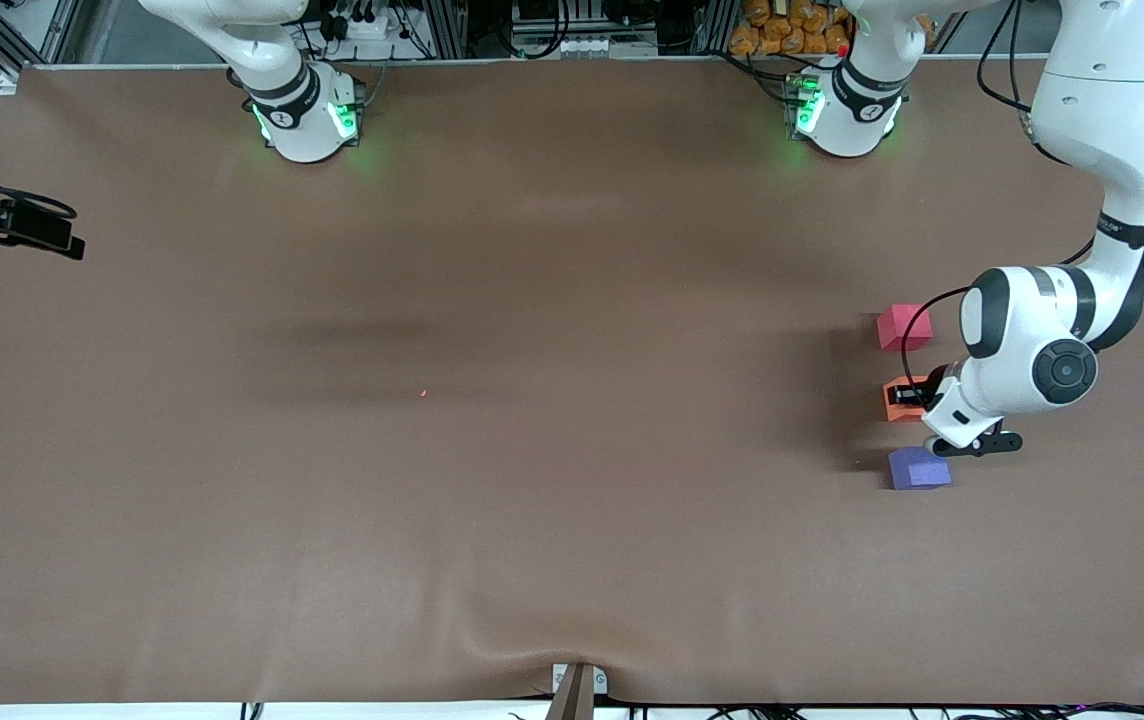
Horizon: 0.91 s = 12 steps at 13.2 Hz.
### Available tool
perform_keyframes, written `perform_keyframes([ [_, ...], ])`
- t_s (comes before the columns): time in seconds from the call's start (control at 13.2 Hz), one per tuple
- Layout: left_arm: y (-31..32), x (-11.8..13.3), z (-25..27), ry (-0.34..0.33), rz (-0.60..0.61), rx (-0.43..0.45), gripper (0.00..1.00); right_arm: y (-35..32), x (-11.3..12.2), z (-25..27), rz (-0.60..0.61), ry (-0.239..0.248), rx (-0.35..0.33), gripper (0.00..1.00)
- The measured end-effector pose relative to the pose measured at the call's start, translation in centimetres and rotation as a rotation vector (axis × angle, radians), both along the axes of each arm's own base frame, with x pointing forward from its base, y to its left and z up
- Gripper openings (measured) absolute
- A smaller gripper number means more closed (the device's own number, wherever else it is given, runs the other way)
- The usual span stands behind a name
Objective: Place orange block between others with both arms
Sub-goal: 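Open the left gripper and lift it away from the cubes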
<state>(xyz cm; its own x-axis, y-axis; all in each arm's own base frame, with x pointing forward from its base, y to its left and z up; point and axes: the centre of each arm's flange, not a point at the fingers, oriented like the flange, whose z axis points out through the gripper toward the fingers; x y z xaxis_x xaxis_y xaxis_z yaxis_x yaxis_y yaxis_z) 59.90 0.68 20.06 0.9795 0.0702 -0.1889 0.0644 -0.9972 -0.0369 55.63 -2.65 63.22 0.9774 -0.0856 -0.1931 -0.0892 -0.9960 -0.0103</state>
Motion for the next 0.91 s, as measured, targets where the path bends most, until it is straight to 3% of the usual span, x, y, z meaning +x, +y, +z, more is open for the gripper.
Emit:
perform_keyframes([
  [0.08,-0.2,0.1,0.1,-0.004,-0.003,-0.001,0.59,0.0,0.0,0.0,0.0,0.0,0.0,1.0],
  [0.38,-1.7,1.4,3.7,-0.075,-0.026,-0.009,0.99,0.0,0.0,0.0,0.0,0.0,0.0,1.0],
  [0.68,-4.7,2.1,14.5,-0.223,-0.074,-0.015,1.0,0.0,0.0,0.1,0.001,0.0,0.0,1.0],
  [0.76,-5.1,1.6,17.4,-0.228,-0.08,-0.009,1.0,0.0,0.0,0.1,0.001,0.0,0.0,1.0],
  [0.91,-5.4,0.1,23.1,-0.176,-0.084,0.009,1.0,0.0,0.0,0.1,0.001,0.0,0.0,1.0],
])
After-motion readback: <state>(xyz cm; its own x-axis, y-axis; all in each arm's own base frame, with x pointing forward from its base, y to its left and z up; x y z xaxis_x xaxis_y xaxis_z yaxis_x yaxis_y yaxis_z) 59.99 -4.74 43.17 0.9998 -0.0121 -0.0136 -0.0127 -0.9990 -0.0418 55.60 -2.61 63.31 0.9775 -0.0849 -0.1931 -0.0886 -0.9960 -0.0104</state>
